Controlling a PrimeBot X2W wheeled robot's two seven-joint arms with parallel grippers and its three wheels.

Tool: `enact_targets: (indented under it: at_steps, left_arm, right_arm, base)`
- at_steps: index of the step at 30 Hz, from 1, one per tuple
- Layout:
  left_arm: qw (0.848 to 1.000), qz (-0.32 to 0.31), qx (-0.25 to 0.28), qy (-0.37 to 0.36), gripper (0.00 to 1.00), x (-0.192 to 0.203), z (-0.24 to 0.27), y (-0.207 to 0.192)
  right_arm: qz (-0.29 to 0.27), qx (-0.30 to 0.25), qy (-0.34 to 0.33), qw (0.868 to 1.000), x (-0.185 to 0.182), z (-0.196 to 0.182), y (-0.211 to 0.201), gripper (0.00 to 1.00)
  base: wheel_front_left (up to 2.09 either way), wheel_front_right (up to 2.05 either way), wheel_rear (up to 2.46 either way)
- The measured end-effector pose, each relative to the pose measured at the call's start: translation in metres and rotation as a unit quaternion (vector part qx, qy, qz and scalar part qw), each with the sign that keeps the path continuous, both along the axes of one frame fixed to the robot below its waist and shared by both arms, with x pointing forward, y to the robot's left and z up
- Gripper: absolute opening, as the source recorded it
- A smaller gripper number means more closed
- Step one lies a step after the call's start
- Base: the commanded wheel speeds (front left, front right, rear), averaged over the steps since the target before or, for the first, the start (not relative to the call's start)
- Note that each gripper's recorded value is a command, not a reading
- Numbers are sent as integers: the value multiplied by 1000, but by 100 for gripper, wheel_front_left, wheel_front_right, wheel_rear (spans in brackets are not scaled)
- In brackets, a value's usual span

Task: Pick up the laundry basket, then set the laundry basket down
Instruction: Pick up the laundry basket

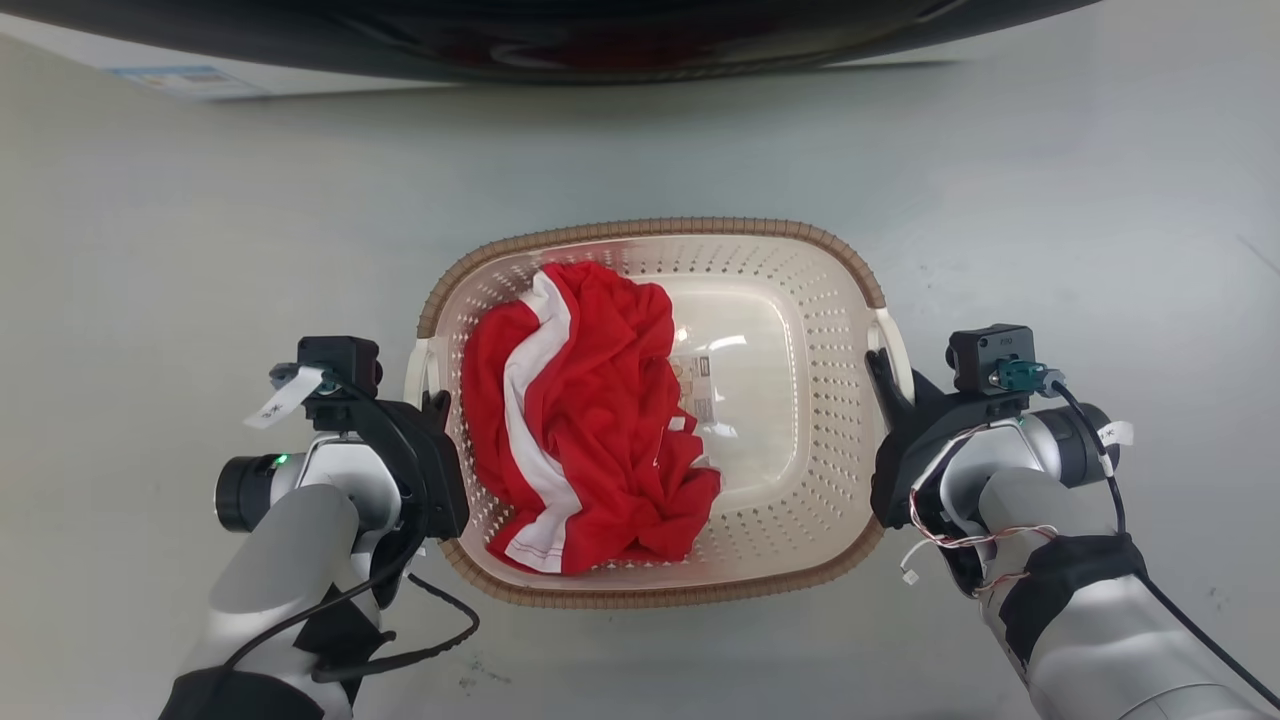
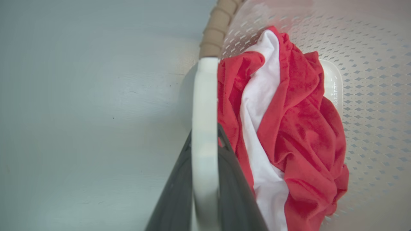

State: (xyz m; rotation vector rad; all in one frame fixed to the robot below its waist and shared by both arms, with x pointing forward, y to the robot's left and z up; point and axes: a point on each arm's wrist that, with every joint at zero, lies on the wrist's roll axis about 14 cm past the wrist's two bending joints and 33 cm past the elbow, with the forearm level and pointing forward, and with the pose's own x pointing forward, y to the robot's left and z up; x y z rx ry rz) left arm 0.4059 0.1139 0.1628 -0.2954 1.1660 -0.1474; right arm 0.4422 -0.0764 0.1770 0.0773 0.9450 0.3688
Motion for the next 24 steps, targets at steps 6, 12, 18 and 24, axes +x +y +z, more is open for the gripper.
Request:
enact_targets:
  at_steps: [6, 12, 18, 24]
  left_arm:
    - [1000, -7, -6, 9, 0, 4, 16, -5]
    - [1000, -5, -15, 15, 0, 5, 34, -9]
    - [1000, -2, -25, 15, 0, 7, 59, -12]
    - [999, -1, -31, 13, 0, 4, 80, -12]
  right_arm:
    - [-2, -5, 9, 1000, -2, 13, -5, 0]
    - [-1, -11, 11, 1000, -3, 31, -9, 0]
    - [3, -18, 5, 1000, -1, 56, -11, 0]
    - [-4, -17, -2, 1000, 1, 78, -12, 0]
  base:
    - [0, 0, 0]
    - [0, 0, 0]
    - [0, 0, 0]
    - [0, 0, 0]
